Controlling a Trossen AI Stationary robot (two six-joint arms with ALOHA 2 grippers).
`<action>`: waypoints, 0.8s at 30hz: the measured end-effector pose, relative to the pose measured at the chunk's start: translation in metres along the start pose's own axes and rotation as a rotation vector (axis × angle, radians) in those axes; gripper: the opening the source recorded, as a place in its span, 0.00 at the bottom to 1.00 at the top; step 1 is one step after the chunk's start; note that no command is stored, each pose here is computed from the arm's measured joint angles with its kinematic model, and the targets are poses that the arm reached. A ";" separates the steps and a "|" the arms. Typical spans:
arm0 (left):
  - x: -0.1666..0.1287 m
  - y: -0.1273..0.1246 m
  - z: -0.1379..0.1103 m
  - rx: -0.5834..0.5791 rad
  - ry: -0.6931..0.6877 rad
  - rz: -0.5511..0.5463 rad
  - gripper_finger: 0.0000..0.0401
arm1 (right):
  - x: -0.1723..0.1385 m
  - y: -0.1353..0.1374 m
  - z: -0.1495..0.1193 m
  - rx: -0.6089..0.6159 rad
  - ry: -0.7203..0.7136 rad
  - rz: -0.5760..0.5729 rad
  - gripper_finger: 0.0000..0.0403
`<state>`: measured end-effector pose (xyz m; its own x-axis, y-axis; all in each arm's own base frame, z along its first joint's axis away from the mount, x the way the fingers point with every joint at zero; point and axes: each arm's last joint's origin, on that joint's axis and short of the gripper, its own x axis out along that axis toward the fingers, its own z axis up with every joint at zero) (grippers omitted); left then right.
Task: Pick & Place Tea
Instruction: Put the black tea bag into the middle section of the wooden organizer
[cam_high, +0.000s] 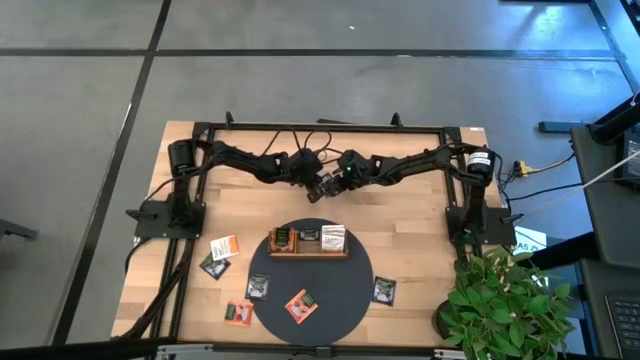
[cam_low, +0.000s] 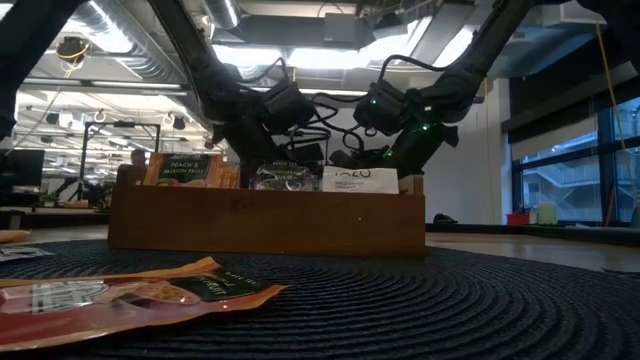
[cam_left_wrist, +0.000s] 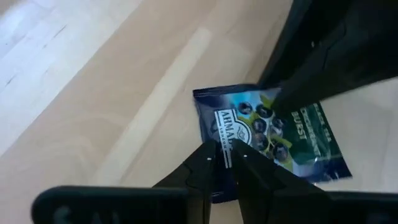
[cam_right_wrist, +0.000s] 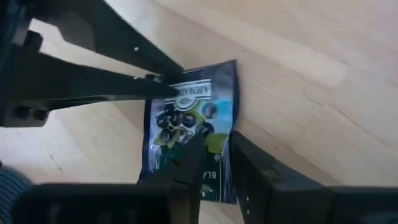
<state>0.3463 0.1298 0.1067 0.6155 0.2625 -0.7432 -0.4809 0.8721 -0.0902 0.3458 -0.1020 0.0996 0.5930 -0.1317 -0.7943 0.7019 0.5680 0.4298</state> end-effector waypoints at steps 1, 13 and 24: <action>0.003 0.000 -0.001 -0.001 0.000 -0.001 0.13 | 0.000 0.000 0.000 -0.008 0.000 0.001 0.19; -0.004 0.005 0.004 0.057 -0.012 -0.024 0.13 | -0.002 0.000 0.001 -0.130 -0.020 -0.024 0.02; -0.073 -0.007 0.031 0.360 -0.077 0.020 0.12 | -0.065 0.016 0.020 -0.240 -0.160 -0.094 0.01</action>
<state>0.3246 0.1174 0.1820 0.6597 0.2994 -0.6893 -0.2512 0.9523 0.1732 0.3262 -0.1008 0.1671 0.5981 -0.3086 -0.7396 0.6548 0.7204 0.2288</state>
